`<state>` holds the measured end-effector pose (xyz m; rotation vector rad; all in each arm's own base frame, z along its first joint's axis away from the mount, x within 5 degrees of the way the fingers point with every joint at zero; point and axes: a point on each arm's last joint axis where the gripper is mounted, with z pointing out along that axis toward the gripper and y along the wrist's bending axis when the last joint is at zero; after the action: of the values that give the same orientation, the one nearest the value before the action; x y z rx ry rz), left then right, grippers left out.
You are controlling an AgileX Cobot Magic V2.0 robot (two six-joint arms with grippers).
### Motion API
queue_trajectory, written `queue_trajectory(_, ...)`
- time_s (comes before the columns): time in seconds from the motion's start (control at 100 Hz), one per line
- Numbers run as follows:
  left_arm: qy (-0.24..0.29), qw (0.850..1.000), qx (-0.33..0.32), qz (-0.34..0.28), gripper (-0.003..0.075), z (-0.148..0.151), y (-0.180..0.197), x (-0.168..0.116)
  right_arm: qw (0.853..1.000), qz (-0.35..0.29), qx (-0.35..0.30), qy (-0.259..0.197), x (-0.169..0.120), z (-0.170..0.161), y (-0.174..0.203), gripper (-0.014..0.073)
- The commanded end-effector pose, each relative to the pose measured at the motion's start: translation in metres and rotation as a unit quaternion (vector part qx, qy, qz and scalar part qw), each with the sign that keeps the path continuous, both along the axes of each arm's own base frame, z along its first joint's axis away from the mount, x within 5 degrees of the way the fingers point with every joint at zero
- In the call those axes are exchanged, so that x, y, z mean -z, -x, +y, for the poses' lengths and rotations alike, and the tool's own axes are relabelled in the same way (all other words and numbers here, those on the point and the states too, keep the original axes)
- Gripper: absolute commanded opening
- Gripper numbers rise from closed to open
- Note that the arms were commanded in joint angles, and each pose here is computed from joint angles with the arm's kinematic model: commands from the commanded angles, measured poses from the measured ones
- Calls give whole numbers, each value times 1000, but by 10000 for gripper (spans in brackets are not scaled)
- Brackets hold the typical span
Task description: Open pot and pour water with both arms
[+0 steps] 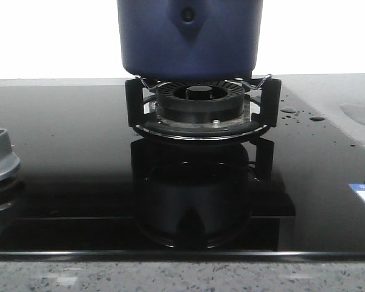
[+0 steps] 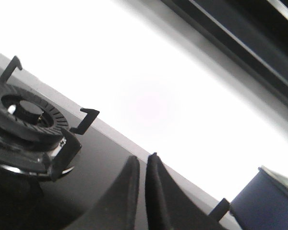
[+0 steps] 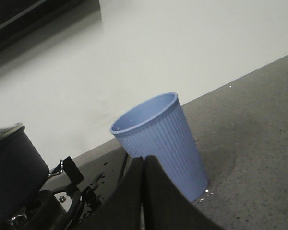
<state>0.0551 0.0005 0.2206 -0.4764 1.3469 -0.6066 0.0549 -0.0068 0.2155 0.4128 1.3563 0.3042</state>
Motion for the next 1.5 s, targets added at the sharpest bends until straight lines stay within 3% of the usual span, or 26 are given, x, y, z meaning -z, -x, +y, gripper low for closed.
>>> queue_trajectory(0.0, 15, 1000, 11, -19, -20, -1, 5, -10, 999, -34, 2, -17, -14, 0, 5, -64)
queue_trajectory(0.14, -59, 994, 71, 50, -20, -13, 6, -33, 999, 34, -32, -15, -37, 7, 9, -64)
queue_trajectory(0.29, -112, 977, 116, 142, -20, -22, -6, -56, 988, 138, -66, -12, -58, 13, 7, -64)
queue_trajectory(0.4, -133, 955, 172, 202, -18, -32, -20, -71, 966, 235, -105, -37, -67, 20, 3, -64)
queue_trajectory(0.5, -146, 939, 247, 190, -16, -46, -32, -88, 936, 313, -146, -71, -70, 28, 0, -65)
queue_trajectory(0.58, -130, 924, 321, 164, -16, -61, -38, -100, 921, 335, -175, -95, -73, 33, -2, -72)
queue_trajectory(0.72, -131, 873, 456, 116, -16, -87, -48, -114, 916, 293, -255, -105, -88, 47, -2, -71)
queue_trajectory(0.79, -128, 852, 501, 81, -16, -96, -55, -120, 915, 262, -293, -87, -96, 53, 0, -71)
queue_trajectory(0.85, -136, 838, 526, 56, -17, -102, -64, -123, 919, 233, -315, -38, -102, 55, 1, -71)
queue_trajectory(0.98, -160, 825, 540, 29, -17, -110, -88, -134, 933, 179, -308, 58, -113, 54, 0, -71)
queue_trajectory(1.11, -237, 791, 563, -40, 28, -119, -111, -145, 947, 142, -273, 90, -120, 48, -3, -68)
queue_trajectory(1.23, -285, 766, 568, -96, 210, -126, -131, -158, 957, 124, -247, 92, -124, 44, -6, 32)
queue_trajectory(1.36, -308, 760, 560, -120, 454, -131, -154, -168, 964, 110, -222, 97, -127, 40, -8, 295)
queue_trajectory(1.43, -312, 762, 554, -124, 515, -134, -167, -173, 969, 98, -207, 95, -129, 37, -9, 440)
queue_trajectory(1.49, -314, 761, 552, -129, 523, -136, -177, -178, 972, 89, -196, 94, -131, 36, -9, 517)
